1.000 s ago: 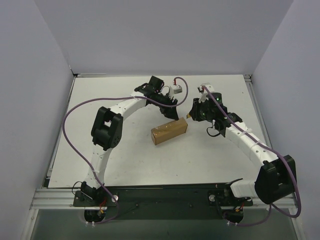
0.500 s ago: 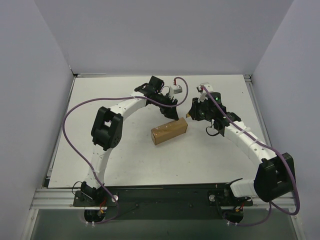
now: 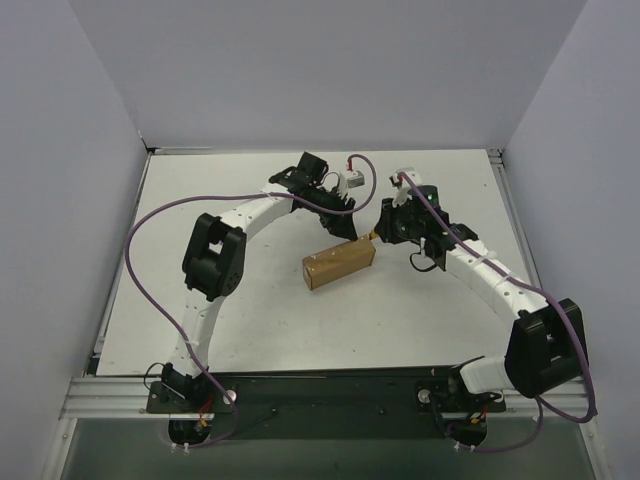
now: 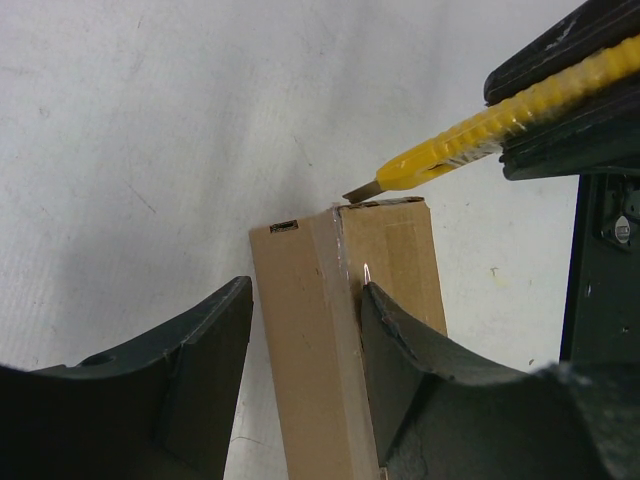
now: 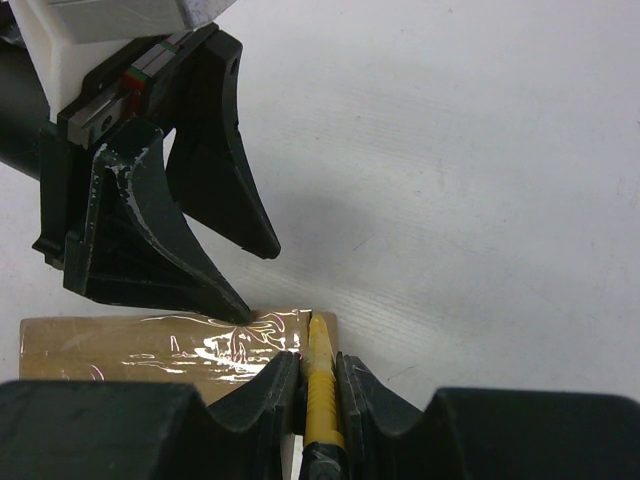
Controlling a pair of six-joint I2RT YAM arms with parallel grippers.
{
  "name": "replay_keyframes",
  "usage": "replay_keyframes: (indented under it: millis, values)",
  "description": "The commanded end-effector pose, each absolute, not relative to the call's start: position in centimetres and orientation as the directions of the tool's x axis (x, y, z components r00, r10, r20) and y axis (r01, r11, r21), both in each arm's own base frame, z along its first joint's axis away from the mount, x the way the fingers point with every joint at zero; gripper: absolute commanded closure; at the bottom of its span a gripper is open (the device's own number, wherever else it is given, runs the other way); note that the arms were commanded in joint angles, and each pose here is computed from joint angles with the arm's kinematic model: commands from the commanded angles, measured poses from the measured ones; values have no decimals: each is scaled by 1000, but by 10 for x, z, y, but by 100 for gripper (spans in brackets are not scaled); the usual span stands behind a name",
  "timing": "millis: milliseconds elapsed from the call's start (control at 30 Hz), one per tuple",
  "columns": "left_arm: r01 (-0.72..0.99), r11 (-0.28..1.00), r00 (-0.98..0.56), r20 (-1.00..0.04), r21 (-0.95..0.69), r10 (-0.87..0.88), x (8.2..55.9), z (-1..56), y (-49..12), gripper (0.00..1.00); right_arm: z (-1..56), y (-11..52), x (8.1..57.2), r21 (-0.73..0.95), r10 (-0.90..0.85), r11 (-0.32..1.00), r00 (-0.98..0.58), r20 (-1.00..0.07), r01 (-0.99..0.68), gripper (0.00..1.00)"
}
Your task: Unpack the express box
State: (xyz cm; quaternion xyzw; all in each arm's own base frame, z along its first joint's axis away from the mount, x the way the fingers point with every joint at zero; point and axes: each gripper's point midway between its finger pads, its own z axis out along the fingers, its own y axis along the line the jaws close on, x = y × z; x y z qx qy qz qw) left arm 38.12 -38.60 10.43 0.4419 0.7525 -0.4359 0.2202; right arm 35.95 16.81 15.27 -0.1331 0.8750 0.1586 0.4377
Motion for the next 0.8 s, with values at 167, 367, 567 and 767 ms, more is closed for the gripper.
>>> replay_keyframes:
  millis: [167,367,567,767]
  values:
    - [846,258,-528,-665,-467,527,373,76,-379,44,160,180,359,169,-115,892,-573,-811,-418,100]
    - [846,256,-527,-665,-467,529,372,76,-380,44,177,172,363,125,-104,912,-516,-850,-390,100]
    - [844,256,-531,-661,-472,531,371,73,-380,44,190,174,360,90,-118,909,-457,-882,-408,100]
    - [845,252,-528,-664,-471,529,372,74,-380,44,187,176,360,94,-122,906,-467,-876,-413,100]
